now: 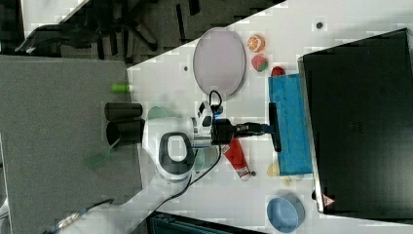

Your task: Flap open oven.

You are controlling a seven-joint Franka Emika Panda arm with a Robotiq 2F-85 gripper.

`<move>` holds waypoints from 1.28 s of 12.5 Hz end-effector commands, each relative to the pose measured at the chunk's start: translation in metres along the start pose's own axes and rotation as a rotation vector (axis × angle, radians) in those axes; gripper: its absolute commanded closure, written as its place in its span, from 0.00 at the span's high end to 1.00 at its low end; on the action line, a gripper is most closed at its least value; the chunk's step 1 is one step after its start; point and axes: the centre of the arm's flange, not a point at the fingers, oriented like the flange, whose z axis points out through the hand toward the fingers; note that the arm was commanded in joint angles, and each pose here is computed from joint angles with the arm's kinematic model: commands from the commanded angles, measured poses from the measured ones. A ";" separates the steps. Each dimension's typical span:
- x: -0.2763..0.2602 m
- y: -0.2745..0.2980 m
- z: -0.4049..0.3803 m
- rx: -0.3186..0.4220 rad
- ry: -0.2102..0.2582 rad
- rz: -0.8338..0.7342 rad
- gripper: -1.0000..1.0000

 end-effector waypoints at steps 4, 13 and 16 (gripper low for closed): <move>0.009 -0.065 0.028 -0.116 0.021 0.155 0.18; 0.076 -0.029 -0.082 0.075 0.163 0.459 0.18; 0.075 0.020 -0.160 0.281 0.157 0.723 0.18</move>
